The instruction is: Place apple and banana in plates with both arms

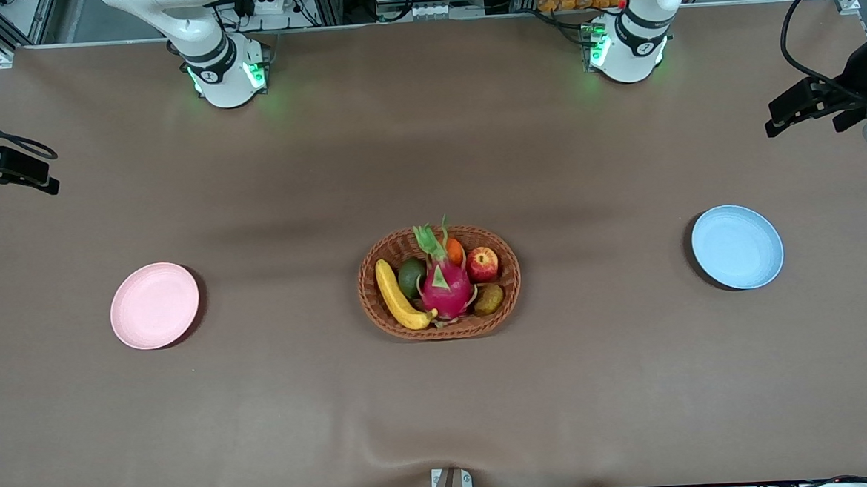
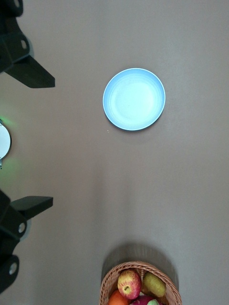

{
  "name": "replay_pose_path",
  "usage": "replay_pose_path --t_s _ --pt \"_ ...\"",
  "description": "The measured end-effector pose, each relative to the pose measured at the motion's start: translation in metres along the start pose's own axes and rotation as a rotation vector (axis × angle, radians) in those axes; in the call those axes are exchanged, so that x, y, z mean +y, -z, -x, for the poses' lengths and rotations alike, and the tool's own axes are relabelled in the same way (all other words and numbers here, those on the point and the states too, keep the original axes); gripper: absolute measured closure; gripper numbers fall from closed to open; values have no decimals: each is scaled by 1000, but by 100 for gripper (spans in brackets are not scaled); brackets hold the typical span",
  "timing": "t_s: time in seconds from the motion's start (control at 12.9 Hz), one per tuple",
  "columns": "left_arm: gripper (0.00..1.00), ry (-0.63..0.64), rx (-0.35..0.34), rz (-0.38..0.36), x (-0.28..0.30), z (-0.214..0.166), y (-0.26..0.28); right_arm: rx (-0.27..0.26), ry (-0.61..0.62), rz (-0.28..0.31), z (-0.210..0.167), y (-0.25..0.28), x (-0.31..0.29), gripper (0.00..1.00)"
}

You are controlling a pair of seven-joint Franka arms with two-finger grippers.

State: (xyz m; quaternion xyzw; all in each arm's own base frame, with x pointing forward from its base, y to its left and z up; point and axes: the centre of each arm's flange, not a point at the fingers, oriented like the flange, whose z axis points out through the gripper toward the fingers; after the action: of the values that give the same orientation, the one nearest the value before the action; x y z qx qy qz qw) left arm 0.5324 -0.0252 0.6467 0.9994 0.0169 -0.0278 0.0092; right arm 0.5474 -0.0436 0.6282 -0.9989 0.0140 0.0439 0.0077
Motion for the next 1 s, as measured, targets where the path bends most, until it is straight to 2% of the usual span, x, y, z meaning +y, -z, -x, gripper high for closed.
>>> replay_pose_path --t_s 0.62,0.85,1.0 --pt "0 -1 -9 -1 1 -1 -3 2 3 6 0 1 -1 0" --pt "0 -14 -47 -6 9 -12 -22 2 3 6 0 1 -2 0" --pt "0 -49 -91 -14 34 -22 -46 3 4 6 0 1 -2 0"
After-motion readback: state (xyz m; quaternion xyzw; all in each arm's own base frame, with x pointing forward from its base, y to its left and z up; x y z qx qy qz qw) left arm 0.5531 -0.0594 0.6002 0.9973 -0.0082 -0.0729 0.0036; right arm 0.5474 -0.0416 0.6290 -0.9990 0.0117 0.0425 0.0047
